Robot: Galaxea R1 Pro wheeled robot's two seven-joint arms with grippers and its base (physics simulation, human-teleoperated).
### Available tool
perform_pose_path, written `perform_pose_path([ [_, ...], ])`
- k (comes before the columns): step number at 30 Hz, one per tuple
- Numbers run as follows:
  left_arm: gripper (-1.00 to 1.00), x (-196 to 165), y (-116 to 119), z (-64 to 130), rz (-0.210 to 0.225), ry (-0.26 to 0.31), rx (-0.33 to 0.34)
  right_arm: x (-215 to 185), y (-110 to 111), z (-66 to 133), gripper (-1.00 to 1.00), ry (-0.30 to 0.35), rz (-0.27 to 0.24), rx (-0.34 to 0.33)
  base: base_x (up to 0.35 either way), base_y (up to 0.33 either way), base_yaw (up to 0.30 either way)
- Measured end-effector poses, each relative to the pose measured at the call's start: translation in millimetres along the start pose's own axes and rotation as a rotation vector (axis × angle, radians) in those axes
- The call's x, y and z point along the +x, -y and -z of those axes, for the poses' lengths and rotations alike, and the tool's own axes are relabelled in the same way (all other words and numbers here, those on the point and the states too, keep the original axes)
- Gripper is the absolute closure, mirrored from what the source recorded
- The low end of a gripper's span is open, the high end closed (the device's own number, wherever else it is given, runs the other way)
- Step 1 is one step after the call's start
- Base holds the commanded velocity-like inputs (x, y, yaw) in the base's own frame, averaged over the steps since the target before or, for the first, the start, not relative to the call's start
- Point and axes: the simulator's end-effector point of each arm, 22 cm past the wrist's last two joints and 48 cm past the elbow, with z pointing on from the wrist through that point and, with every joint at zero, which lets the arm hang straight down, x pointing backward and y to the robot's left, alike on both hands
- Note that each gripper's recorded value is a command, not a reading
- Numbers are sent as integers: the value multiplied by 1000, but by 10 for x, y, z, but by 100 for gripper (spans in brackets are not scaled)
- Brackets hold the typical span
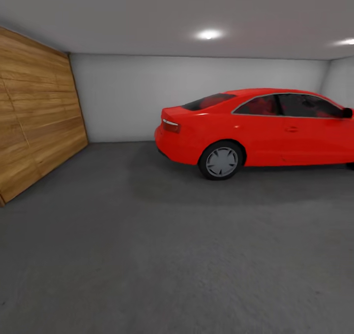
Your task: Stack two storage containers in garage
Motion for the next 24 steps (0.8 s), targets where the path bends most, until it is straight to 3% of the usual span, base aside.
perform_pose_path([
  [24, -100, -1, 1, 0, 0, 0, 0, 0, -1, 0, -100, 0, 1, -1, 0, 0, -298],
])
